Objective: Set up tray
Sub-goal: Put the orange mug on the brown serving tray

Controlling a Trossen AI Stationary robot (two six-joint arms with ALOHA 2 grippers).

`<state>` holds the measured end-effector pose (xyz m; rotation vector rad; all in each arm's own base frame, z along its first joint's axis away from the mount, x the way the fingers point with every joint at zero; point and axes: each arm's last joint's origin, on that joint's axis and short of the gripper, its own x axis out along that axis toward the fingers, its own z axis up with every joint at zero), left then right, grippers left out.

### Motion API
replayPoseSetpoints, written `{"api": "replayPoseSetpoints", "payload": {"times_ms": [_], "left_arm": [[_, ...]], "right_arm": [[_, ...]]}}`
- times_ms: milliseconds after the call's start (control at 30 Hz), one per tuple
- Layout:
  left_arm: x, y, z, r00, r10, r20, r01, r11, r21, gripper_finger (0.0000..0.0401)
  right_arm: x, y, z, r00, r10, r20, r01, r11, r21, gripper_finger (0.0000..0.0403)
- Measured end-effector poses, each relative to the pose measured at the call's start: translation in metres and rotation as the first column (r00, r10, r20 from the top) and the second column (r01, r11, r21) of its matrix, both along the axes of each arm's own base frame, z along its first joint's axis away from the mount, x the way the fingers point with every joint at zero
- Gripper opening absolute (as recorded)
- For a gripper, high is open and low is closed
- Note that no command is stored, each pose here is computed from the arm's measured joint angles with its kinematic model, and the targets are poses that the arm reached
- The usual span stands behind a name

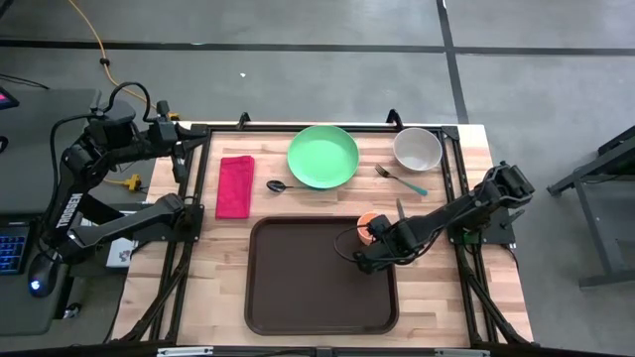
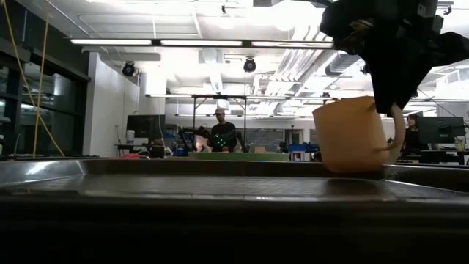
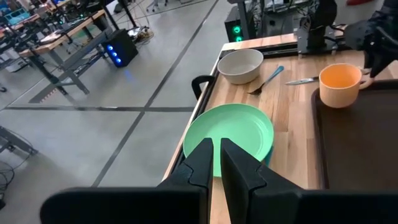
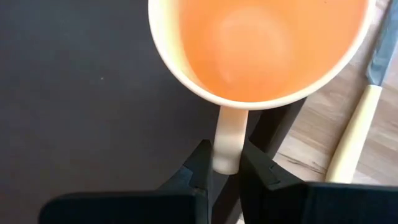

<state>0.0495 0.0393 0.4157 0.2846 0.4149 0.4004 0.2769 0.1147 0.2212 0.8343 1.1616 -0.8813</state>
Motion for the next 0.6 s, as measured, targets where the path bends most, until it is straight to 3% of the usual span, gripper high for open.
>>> {"api": "replayPoseSetpoints", "payload": {"times_ms": [600], "left_arm": [[0.0, 0.0, 0.0, 1.0, 0.0, 0.0, 0.0, 1.0, -0.001, 0.0062]], "right_arm": [[-0.002, -0.005, -0.022, 0.999, -0.034, 0.014, 0.033, 0.999, 0.021, 0.0034]]}}
